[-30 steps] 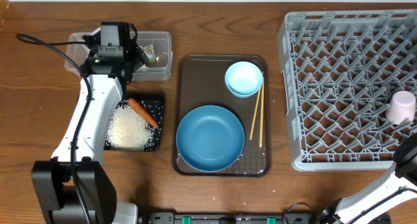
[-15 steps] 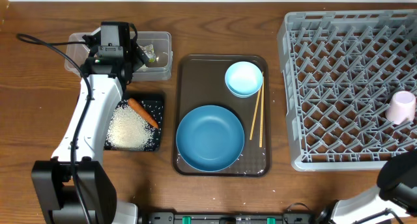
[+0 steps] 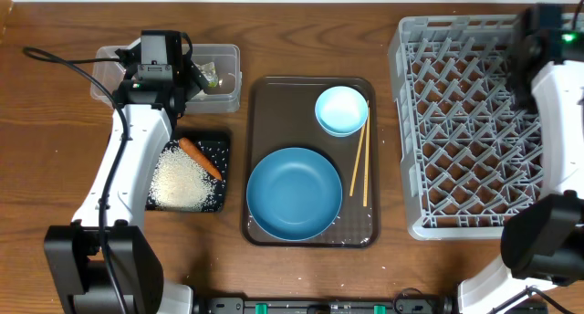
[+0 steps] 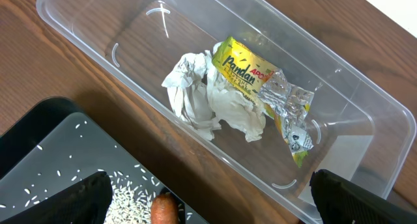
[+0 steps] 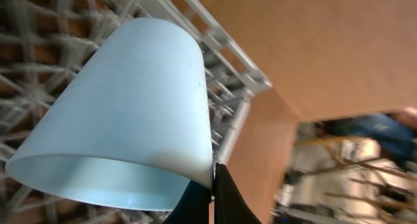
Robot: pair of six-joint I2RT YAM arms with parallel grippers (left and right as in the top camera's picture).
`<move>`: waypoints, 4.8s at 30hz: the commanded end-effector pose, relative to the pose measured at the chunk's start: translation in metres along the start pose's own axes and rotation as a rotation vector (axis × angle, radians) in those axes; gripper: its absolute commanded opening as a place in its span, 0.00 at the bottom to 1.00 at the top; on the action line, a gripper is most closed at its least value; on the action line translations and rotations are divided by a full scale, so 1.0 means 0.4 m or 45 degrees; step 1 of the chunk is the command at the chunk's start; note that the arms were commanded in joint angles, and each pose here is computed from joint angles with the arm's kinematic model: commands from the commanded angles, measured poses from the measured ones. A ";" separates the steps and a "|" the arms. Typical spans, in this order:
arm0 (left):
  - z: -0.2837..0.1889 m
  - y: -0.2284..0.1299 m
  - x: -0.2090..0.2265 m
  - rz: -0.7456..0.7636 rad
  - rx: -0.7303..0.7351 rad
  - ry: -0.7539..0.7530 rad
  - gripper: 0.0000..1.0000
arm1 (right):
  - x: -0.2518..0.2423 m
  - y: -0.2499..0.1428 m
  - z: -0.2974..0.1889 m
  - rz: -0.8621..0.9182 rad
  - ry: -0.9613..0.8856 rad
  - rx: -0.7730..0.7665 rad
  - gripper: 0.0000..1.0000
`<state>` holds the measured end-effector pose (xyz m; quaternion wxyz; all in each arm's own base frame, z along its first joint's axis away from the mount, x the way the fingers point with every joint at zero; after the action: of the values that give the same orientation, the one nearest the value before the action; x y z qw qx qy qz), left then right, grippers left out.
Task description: Sort waste into correct bins and load items into the dishwasher rack
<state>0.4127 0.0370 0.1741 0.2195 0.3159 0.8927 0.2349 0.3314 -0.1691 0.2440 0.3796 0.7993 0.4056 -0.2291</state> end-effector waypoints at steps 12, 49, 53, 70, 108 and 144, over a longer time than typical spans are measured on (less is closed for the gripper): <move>0.008 -0.003 0.002 0.011 0.003 0.013 0.99 | -0.018 -0.159 0.062 0.132 -0.439 -0.065 0.01; 0.008 -0.003 0.002 0.011 0.003 0.013 0.99 | 0.130 -0.319 0.170 0.199 -0.250 0.129 0.01; 0.008 -0.003 0.002 0.011 0.003 0.013 0.99 | 0.168 -0.318 0.159 0.110 -0.168 0.137 0.01; 0.008 -0.003 0.003 0.010 0.003 0.013 0.99 | 0.248 -0.311 0.080 0.096 0.139 0.126 0.01; 0.008 -0.003 0.002 0.011 0.003 0.013 0.99 | 0.569 -0.697 -0.741 -1.240 1.746 -0.558 0.89; 0.008 -0.003 0.003 0.010 0.003 0.013 0.99 | 0.747 -1.078 -0.705 -1.521 1.529 -0.497 0.39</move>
<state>0.4127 0.0370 0.1741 0.2195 0.3157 0.8927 0.2348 0.1638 0.3610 0.0390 0.0380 0.3449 0.9253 0.1529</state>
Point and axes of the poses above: each gripper's point midway between its finger pads, its own z axis out along the fingers, its own x axis along the line the jaws close on, y = z × x, the point moved 2 cm from there along -z, back along the fingers, and after that the axes turned 10 degrees about -z, right-handed, at the moved point
